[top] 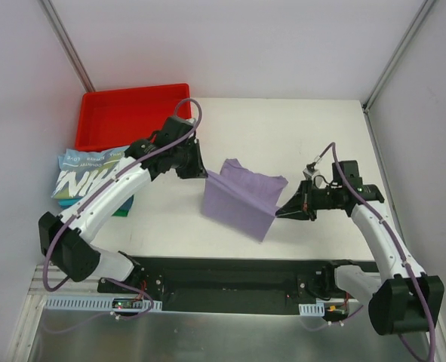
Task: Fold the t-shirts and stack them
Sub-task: Fold the long partially folded tshirt into a neat square
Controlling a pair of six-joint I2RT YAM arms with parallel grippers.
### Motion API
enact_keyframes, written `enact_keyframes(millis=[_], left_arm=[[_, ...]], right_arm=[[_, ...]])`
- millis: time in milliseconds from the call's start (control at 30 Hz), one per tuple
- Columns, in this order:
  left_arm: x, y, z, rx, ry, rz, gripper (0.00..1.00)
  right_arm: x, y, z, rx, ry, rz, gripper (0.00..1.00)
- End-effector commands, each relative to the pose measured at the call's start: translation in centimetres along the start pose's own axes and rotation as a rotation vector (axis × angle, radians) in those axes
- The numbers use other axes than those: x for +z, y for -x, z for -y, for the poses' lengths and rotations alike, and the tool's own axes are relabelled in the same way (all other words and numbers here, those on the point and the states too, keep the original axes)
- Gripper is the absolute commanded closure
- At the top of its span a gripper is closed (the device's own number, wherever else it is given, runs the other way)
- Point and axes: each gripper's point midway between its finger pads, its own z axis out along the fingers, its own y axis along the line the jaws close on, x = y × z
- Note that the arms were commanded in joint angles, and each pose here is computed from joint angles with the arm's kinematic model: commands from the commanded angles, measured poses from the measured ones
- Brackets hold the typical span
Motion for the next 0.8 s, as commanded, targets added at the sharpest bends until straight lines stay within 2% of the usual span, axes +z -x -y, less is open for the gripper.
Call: enact_keyframes(millis=[0, 200, 533, 667, 767], left_arm=[[0.5, 4.5, -0.6, 0.030, 0.030, 0.080, 1.00], [3.4, 5.9, -1.1, 0.020, 0.051, 0.029, 1.00], [7.5, 8.9, -1.7, 0.017, 0.116, 0.029, 1.00], [10.1, 9.7, -2.3, -0.009, 0.159, 0.020, 1.00], [11.7, 10.5, -2.5, -0.002, 0.177, 0.016, 1.00]], right_arm=[[-0.4, 1.4, -0.4, 0.030, 0.033, -0.009, 1.00], [-0.3, 4.5, 0.5, 0.055, 0.007, 0.025, 1.00], [0.5, 8.6, 2.6, 0.077, -0.031, 0.093, 1.00], [1.2, 12.2, 4.6, 0.048, -0.096, 0.216, 1.00], [1.7, 14.3, 5.3, 0.057, -0.095, 0.260, 1.00]])
